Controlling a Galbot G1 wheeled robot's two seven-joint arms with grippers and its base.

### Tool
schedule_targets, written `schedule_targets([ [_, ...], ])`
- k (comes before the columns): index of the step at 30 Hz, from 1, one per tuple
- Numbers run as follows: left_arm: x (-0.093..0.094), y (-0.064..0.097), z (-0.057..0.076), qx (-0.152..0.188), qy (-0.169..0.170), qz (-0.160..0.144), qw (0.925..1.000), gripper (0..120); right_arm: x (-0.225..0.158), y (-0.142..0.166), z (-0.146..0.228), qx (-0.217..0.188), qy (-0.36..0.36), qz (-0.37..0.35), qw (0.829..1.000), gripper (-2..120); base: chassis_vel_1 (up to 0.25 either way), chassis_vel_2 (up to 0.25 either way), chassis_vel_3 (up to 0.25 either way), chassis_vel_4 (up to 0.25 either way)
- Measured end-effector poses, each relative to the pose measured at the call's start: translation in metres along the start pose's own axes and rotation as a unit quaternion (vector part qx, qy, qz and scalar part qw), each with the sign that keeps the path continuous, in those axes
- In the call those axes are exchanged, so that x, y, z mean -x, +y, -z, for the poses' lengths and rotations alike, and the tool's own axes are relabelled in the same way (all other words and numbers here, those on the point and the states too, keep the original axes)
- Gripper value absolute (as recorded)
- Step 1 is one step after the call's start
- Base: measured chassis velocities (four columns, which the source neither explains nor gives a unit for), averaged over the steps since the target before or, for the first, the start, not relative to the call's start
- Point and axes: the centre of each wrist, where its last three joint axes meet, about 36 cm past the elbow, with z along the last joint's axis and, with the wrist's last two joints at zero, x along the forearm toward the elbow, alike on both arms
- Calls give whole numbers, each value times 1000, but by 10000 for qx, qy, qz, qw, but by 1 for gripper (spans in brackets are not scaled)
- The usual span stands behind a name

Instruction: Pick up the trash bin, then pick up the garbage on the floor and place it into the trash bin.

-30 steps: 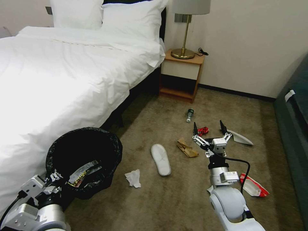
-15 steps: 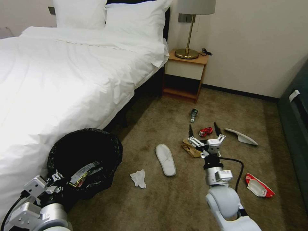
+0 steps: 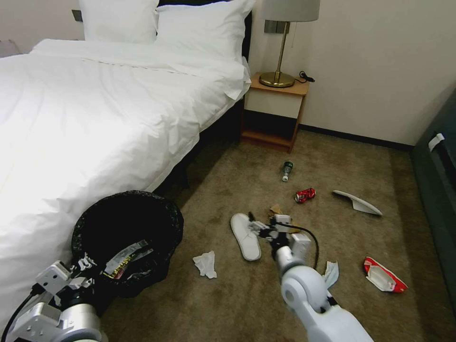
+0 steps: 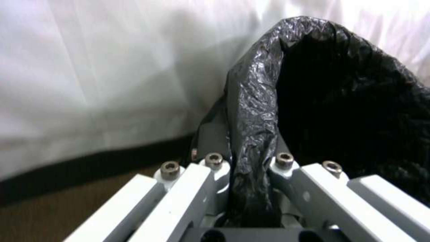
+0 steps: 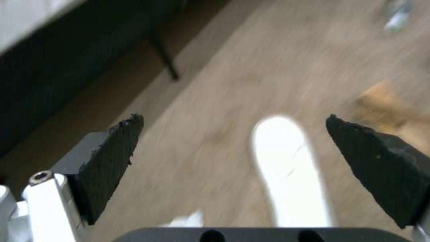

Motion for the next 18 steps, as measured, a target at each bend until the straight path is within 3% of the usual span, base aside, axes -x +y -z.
schedule_targets([
  [9, -13, -8, 9, -279, 681, -88, 9973, 4, 43, 23, -27, -145, 725, 474, 9961, 100, 0, 0, 0, 0],
  [18, -12, -8, 11, -328, 969, -30, 9947, 4, 79, 25, -56, -433, 1201, 599, 9900, 100, 0, 0, 0, 0],
])
